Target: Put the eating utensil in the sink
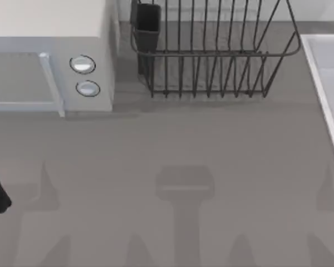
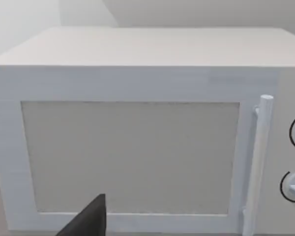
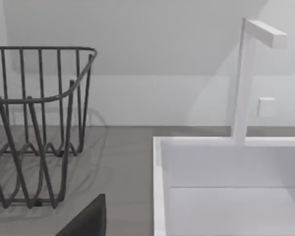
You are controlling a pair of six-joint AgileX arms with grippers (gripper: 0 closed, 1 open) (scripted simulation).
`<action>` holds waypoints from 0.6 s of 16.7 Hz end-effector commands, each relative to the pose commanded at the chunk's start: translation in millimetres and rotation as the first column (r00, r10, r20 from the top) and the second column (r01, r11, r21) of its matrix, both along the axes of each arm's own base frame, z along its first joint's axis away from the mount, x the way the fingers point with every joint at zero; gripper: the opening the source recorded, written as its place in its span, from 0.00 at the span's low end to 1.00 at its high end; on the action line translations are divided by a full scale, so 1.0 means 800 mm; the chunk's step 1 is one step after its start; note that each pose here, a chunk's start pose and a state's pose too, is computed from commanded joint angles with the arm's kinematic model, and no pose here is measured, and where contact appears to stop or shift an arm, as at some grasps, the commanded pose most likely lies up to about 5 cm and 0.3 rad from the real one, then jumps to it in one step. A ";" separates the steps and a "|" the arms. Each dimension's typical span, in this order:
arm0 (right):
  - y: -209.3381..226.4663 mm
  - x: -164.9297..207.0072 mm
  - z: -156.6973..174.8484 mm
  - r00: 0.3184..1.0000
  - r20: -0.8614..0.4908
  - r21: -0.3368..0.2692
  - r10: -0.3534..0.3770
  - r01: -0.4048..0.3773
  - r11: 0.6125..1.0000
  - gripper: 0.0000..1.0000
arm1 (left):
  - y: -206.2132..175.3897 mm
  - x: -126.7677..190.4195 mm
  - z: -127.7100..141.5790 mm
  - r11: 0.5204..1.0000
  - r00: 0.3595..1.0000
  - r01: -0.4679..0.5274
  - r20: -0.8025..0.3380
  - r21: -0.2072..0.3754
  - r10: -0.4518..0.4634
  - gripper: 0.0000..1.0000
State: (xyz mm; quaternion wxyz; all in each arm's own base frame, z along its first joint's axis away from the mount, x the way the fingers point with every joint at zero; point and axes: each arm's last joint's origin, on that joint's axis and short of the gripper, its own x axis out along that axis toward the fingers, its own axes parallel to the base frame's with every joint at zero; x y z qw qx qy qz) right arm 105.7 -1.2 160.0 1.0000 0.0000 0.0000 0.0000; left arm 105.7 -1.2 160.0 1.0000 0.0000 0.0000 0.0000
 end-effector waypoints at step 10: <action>-0.008 0.018 0.031 0.890 -0.452 0.214 -0.050 0.163 0.963 1.00 | 0.000 0.000 0.000 1.000 1.000 0.000 0.000 0.000 0.000 1.00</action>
